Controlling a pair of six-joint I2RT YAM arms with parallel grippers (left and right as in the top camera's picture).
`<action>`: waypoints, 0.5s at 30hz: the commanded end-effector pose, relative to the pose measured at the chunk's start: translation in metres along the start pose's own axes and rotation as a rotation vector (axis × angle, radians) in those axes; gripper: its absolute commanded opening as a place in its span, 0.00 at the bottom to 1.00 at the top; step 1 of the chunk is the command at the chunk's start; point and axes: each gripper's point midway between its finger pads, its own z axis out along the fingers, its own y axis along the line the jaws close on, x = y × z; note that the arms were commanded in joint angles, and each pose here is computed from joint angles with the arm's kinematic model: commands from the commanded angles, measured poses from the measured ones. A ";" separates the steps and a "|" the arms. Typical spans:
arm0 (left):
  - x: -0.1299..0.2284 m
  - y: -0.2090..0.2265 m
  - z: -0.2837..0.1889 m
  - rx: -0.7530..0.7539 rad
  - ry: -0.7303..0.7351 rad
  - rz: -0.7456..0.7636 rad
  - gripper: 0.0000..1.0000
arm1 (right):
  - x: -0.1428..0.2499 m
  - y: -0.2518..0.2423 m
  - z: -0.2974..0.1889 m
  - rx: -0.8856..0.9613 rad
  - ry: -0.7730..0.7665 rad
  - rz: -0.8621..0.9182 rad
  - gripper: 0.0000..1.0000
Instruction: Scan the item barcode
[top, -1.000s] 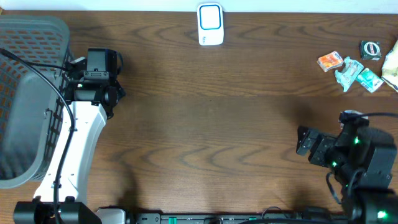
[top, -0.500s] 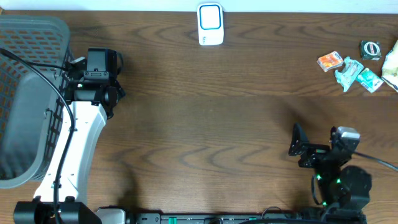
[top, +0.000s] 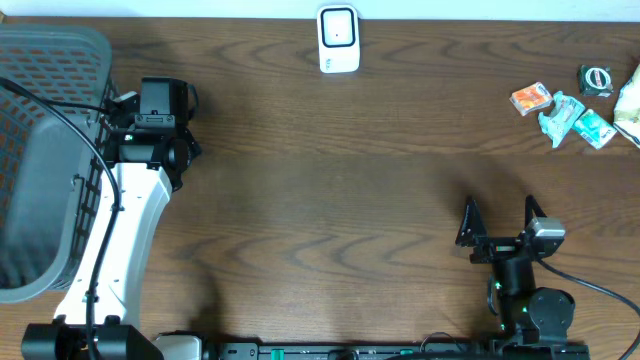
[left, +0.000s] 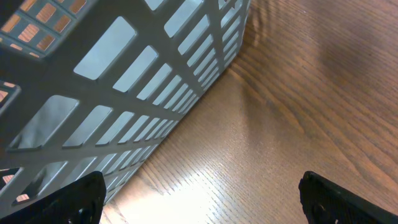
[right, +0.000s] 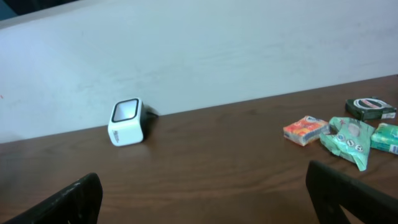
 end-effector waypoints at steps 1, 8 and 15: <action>0.000 0.004 0.002 -0.024 -0.003 0.014 0.98 | 0.002 0.003 0.000 -0.018 -0.028 -0.020 0.99; 0.000 0.004 0.002 -0.024 -0.003 0.014 0.98 | -0.002 0.005 0.001 -0.031 -0.059 -0.078 0.99; 0.000 0.004 0.002 -0.024 -0.003 0.014 0.98 | 0.023 0.002 0.001 -0.031 0.043 -0.198 0.99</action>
